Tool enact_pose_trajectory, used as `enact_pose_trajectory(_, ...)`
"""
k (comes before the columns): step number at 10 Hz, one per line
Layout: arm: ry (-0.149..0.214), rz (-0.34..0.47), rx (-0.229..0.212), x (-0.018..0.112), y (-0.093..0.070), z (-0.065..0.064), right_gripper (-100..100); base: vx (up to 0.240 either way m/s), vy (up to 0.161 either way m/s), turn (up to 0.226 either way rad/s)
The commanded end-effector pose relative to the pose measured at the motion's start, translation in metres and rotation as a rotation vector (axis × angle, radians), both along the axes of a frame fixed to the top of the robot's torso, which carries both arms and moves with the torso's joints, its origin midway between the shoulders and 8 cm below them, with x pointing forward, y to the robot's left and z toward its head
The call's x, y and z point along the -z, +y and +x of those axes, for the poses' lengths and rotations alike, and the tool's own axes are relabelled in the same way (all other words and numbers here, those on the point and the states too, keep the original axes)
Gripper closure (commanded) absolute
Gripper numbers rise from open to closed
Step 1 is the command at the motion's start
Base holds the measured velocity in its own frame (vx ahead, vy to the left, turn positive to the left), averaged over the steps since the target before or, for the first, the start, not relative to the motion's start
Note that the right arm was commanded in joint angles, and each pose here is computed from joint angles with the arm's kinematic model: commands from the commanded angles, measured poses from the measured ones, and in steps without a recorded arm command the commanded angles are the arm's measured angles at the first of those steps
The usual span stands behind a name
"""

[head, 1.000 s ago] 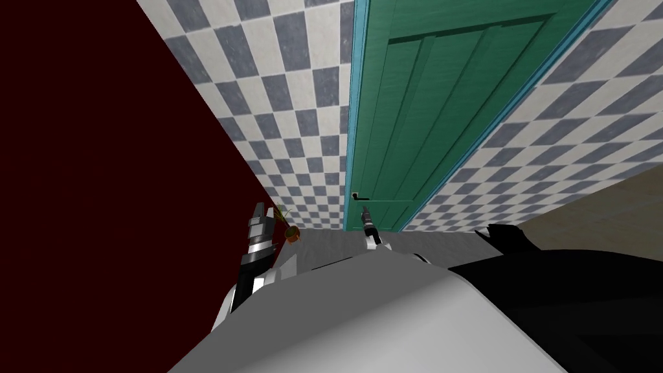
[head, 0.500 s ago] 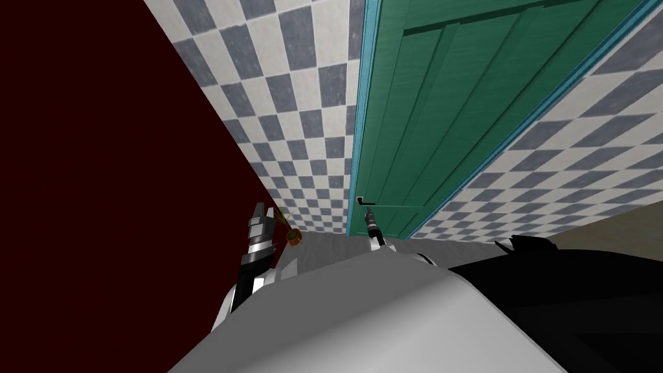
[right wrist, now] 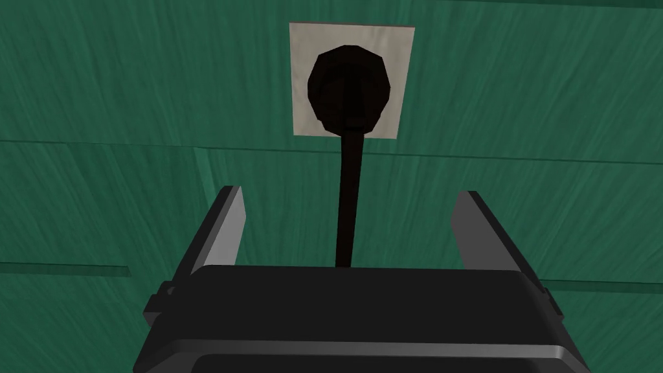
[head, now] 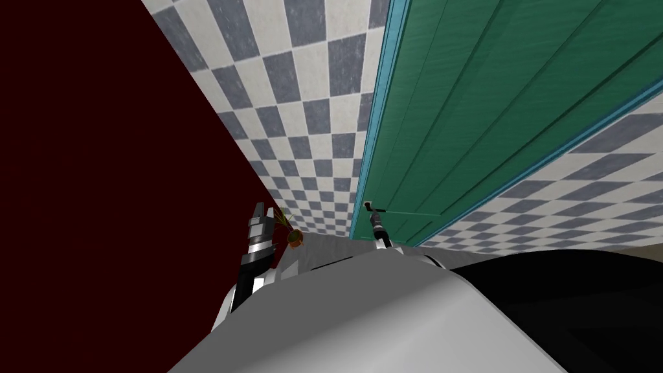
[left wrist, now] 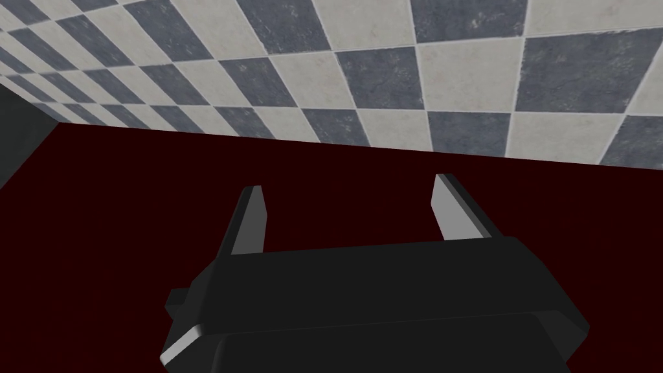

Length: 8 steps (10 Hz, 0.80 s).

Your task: Pull the door open

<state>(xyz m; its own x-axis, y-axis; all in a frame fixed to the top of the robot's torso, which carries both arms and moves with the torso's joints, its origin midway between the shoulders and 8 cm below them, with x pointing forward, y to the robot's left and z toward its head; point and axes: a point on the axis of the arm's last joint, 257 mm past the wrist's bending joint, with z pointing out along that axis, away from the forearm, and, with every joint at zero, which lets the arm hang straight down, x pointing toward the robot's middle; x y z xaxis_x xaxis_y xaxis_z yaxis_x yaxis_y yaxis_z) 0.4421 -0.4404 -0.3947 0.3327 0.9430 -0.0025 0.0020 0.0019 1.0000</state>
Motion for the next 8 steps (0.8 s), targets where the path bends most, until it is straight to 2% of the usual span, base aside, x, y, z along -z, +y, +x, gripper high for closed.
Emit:
enact_pose_trajectory(1, -0.002, 0.001, 0.015, -0.0016, -0.0152, -0.0079, -100, 0.165, -0.036, 0.122)
enact_pose_trajectory(2, -0.002, 0.000, 0.025, -0.0020, -0.0248, -0.0133, -100, 0.180, -0.018, 0.077)
enact_pose_trajectory(5, -0.002, 0.001, 0.024, -0.0024, -0.0249, -0.0125, -100, 0.072, -0.005, 0.004)
enact_pose_trajectory(6, -0.002, 0.001, 0.024, -0.0024, -0.0249, -0.0125, 100, 0.000, 0.000, 0.000)
enact_pose_trajectory(8, -0.002, 0.001, 0.024, -0.0024, -0.0249, -0.0125, 100, -0.009, 0.001, 0.004)
